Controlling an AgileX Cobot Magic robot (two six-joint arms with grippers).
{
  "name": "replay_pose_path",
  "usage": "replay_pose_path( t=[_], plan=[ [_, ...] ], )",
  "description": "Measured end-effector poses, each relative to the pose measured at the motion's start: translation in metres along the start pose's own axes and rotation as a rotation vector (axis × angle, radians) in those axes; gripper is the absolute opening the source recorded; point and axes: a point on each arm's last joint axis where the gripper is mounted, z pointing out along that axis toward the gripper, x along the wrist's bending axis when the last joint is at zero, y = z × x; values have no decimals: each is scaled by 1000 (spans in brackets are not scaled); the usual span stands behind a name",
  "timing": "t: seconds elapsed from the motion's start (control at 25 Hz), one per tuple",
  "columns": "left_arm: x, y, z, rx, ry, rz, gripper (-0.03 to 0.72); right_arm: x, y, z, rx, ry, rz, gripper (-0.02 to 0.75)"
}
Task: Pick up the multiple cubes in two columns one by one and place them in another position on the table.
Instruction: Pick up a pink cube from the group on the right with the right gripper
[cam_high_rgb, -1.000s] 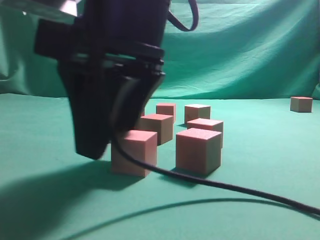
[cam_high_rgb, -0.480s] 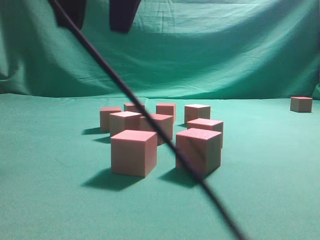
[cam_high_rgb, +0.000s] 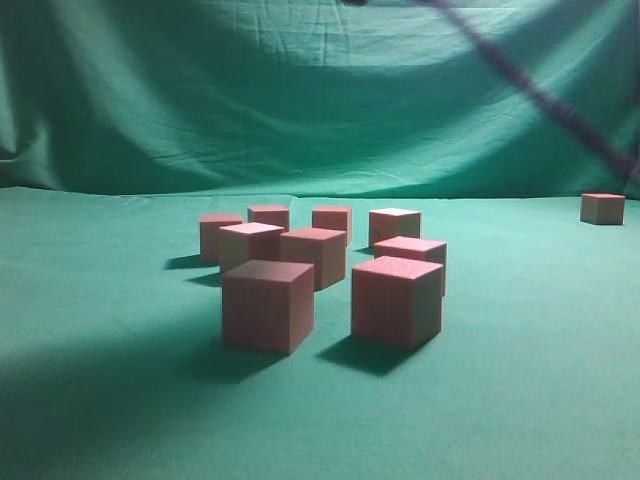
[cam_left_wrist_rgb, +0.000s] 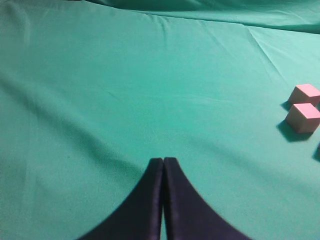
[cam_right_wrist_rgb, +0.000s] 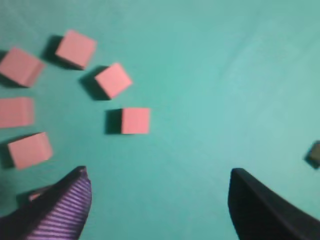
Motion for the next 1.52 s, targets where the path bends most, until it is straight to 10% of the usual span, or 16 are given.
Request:
replay_pose_path(
  t=[0.4, 0.68, 1.52],
  plan=[
    [0, 0, 0, 0, 0, 0, 0, -148, -64, 9, 22, -136, 578, 543],
    [0, 0, 0, 0, 0, 0, 0, -206, -93, 73, 40, -186, 794, 543],
    [0, 0, 0, 0, 0, 0, 0, -239, -104, 193, -129, -147, 753, 543]
  ],
)
